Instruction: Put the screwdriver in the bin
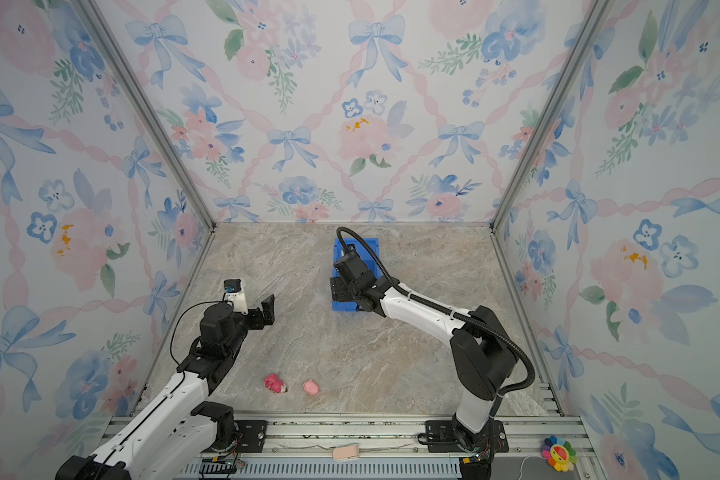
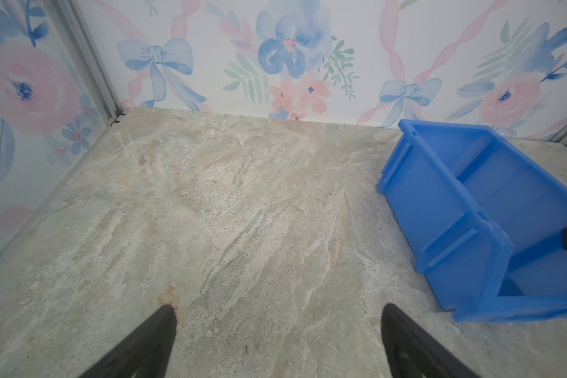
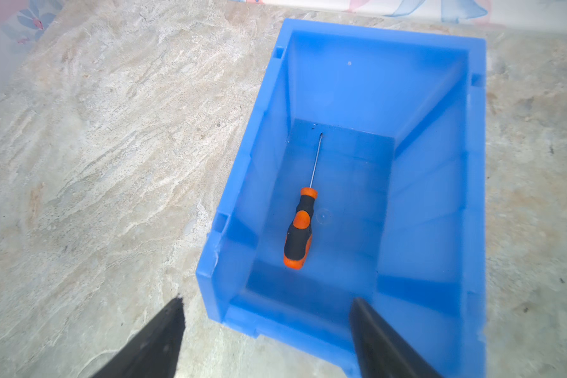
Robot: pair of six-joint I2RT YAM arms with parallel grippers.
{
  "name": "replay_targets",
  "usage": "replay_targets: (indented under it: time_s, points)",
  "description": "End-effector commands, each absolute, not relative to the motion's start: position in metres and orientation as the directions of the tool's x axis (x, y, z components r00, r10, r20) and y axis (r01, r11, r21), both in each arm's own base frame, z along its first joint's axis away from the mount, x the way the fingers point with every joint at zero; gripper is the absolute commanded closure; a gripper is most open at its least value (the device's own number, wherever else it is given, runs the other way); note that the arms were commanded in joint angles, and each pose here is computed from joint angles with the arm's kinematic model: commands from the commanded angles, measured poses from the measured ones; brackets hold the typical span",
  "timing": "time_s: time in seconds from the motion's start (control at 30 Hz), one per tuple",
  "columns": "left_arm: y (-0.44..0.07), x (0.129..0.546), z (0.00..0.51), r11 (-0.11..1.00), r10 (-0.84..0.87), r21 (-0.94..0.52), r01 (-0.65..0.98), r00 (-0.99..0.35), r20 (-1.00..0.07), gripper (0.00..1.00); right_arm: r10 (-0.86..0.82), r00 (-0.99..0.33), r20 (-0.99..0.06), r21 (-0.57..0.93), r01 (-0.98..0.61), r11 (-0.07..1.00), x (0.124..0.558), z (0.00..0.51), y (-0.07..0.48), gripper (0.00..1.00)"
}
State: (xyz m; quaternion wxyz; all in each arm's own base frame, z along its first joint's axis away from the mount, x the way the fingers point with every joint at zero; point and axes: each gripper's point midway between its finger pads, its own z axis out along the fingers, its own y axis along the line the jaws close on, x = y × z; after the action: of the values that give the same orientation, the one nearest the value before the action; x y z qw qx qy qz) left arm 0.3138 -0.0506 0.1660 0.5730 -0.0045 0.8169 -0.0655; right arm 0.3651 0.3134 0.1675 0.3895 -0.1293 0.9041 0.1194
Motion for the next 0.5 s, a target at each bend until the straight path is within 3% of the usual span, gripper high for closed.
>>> replay_targets:
  time_s: [0.0,0.4,0.47]
  points:
    - [-0.068,0.311,0.170,0.975,-0.108,-0.168,0.148,-0.345,-0.932,0.02,-0.162,-0.652,-0.741,0.086,-0.332,0.939,0.352,0.177,0.302,0.15]
    - [-0.066,0.302,0.168,0.974,-0.120,-0.181,0.136,-0.369,-0.922,0.02,-0.177,-0.635,-0.752,0.067,-0.341,0.938,0.328,0.185,0.252,0.02]
    - [-0.064,0.300,0.166,0.979,-0.099,-0.159,0.126,-0.383,-0.918,0.02,-0.170,-0.644,-0.746,0.066,-0.326,0.943,0.327,0.185,0.238,0.03]
